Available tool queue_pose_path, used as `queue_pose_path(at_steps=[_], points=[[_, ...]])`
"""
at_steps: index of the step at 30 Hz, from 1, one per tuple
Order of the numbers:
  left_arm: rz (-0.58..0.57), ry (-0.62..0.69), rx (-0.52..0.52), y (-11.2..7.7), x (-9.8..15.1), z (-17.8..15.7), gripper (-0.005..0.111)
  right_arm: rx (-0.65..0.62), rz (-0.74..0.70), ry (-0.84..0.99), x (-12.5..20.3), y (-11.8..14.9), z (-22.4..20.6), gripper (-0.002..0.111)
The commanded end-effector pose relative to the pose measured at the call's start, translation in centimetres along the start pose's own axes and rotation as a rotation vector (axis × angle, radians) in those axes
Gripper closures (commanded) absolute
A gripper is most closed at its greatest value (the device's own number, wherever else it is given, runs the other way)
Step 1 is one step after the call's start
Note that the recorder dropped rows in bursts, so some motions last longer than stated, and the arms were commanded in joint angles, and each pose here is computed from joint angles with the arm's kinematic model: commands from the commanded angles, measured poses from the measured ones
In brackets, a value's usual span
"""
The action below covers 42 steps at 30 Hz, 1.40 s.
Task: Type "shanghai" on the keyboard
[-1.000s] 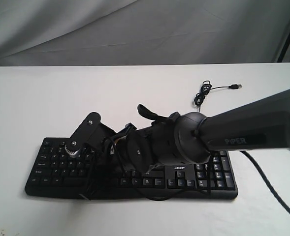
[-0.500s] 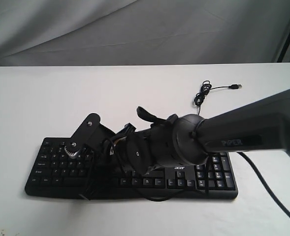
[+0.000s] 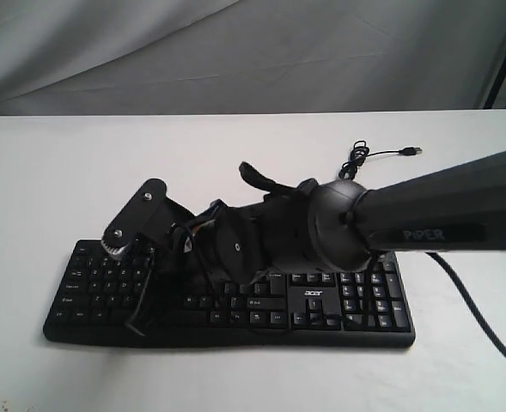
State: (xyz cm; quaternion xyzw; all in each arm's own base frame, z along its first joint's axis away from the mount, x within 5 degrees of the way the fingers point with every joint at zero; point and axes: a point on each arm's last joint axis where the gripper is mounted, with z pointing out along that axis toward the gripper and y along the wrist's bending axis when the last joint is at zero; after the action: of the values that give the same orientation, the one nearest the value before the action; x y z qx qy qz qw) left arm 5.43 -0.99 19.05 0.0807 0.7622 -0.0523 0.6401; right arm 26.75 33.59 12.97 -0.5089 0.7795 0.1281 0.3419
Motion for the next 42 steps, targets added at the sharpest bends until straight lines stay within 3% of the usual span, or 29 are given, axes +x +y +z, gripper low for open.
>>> queue_pose_path(at_steps=[1,8,22,38,42], points=[[-0.001,-0.004,0.004,0.0,0.1,0.0,0.107,-0.035,-0.037,-0.045,-3.0,0.9,0.2,0.108],[-0.001,-0.004,0.004,0.0,0.1,0.0,0.107,-0.098,-0.083,-0.064,-5.9,2.7,3.7,0.108],[-0.001,-0.004,0.004,0.0,0.1,0.0,0.107,-0.086,-0.104,-0.057,-5.0,2.8,6.1,0.108],[-0.001,-0.004,0.004,0.0,0.1,0.0,0.107,-0.093,-0.118,-0.030,-4.0,3.0,7.1,0.108],[-0.001,-0.004,0.004,0.0,0.1,0.0,0.107,-0.091,-0.142,-0.058,-5.6,2.7,4.5,0.108]])
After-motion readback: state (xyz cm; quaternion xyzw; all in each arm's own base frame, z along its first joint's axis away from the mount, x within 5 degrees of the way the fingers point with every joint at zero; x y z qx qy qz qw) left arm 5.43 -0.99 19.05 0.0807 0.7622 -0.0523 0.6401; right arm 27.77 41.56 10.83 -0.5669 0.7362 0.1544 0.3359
